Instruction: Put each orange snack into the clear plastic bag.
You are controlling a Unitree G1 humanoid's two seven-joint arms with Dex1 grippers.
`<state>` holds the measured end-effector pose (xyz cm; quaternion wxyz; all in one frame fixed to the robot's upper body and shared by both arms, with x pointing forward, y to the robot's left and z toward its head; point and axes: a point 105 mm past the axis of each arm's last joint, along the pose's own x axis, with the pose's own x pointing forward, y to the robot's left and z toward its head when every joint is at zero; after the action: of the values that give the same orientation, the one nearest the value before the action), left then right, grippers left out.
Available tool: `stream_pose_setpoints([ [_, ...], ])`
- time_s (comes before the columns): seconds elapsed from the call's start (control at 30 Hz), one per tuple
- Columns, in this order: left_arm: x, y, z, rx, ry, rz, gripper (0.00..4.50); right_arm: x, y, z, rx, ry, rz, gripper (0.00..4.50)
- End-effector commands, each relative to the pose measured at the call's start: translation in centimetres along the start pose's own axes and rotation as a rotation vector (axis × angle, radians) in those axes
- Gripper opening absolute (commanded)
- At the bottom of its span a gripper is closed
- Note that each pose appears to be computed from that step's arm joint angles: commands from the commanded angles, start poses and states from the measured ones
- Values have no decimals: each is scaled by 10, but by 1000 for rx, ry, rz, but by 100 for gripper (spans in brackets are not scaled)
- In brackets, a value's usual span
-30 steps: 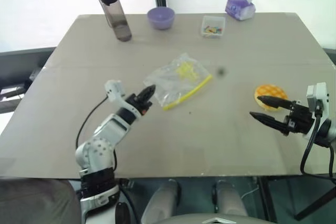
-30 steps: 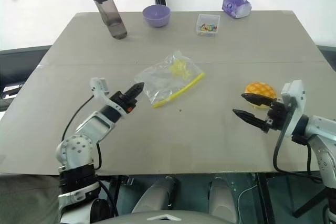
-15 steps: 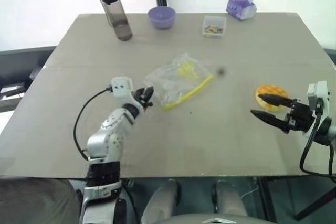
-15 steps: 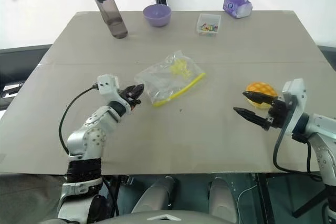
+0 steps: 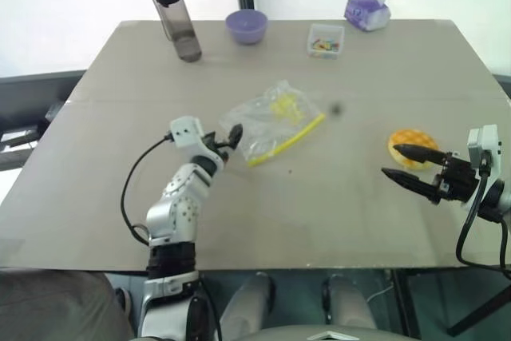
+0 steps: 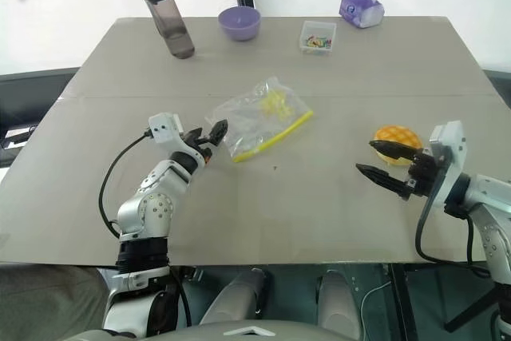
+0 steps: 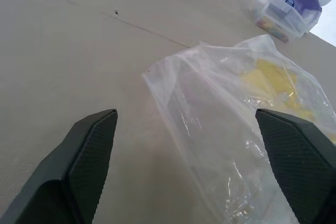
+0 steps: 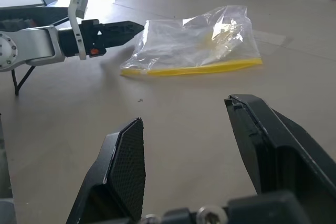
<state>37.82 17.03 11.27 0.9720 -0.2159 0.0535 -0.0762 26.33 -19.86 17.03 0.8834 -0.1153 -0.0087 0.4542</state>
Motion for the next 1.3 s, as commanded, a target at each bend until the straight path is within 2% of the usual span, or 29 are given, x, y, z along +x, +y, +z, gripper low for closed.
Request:
stream_pose_setpoints([
  [0.03,11,-10,0,28,18,-21,444,1,-2,10,-43,-24,-4,282],
  [0.37,34,-31,-10,39,57,-53,444,1,-2,11,-48,-30,-10,282],
  [0.47,34,-32,-13,32,58,-54,358,0,-2,10,-47,-28,-12,282],
  [0.57,33,-32,-14,28,60,-58,219,0,-2,10,-48,-27,-14,282],
  [0.6,33,-32,-14,27,61,-57,208,0,-2,11,-48,-28,-15,282],
  [0.63,33,-31,-14,21,62,-57,135,0,-3,11,-48,-30,-18,282],
  [0.7,32,-34,-13,-46,67,-70,73,2,-3,13,-47,-39,-19,282],
  [0.73,31,-37,-12,-69,67,-82,16,3,-3,13,-47,-40,-18,282],
  [0.8,29,-41,-10,-115,75,-103,7,4,-3,13,-48,-42,-16,282],
  [1.03,21,-52,22,-721,75,-73,7,21,2,15,-115,-59,-8,282],
  [1.13,13,-58,28,-840,108,-85,7,36,5,10,-225,-27,-16,282],
  [1.3,0,-72,30,-912,173,-112,7,64,-6,-3,-507,54,-59,282],
])
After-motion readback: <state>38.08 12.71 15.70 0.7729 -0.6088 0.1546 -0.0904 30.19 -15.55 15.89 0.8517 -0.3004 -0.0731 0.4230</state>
